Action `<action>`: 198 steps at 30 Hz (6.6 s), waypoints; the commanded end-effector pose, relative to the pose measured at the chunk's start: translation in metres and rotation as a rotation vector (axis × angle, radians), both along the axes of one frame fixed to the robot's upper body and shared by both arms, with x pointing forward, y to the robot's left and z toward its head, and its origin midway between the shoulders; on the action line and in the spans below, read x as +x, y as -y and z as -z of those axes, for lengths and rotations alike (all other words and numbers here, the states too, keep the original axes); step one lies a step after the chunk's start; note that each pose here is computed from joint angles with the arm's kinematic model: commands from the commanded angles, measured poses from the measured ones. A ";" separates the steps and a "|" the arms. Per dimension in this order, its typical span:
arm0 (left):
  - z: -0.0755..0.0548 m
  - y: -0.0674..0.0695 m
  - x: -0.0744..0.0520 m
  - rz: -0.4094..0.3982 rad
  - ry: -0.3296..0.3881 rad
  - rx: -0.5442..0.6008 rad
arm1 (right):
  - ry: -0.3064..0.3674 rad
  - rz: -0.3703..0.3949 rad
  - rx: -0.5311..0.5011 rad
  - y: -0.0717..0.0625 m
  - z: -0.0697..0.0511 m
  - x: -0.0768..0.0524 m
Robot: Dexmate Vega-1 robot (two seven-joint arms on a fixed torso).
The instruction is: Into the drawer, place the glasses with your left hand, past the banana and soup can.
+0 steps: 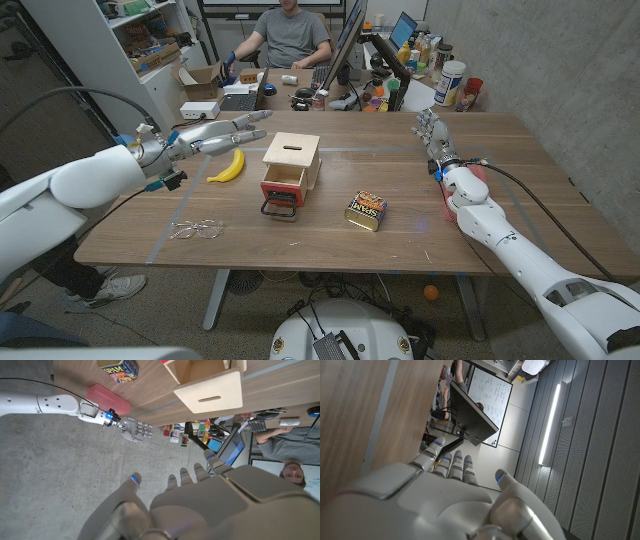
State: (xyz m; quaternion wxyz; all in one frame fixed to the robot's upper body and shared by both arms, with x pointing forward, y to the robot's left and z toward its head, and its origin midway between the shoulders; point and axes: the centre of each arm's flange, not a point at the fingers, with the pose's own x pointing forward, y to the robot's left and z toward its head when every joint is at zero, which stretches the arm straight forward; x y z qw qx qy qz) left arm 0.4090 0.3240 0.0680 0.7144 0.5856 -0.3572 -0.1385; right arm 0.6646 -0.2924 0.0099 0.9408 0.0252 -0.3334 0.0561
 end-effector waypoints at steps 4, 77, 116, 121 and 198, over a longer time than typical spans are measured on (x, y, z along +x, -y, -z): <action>-0.009 0.005 -0.069 -0.179 0.005 0.174 | 0.031 0.014 0.002 -0.002 -0.016 -0.007; -0.045 0.011 -0.081 -0.897 -0.437 0.498 | 0.062 -0.005 0.001 -0.002 -0.034 0.008; 0.018 -0.006 -0.031 -1.210 -0.312 0.765 | 0.082 -0.001 0.004 -0.001 -0.034 0.004; 0.025 -0.012 -0.025 -1.241 -0.307 0.772 | 0.083 -0.008 -0.001 -0.005 -0.034 0.006; 0.129 -0.018 0.064 -1.088 -0.335 0.805 | 0.066 -0.016 -0.040 -0.015 -0.037 0.019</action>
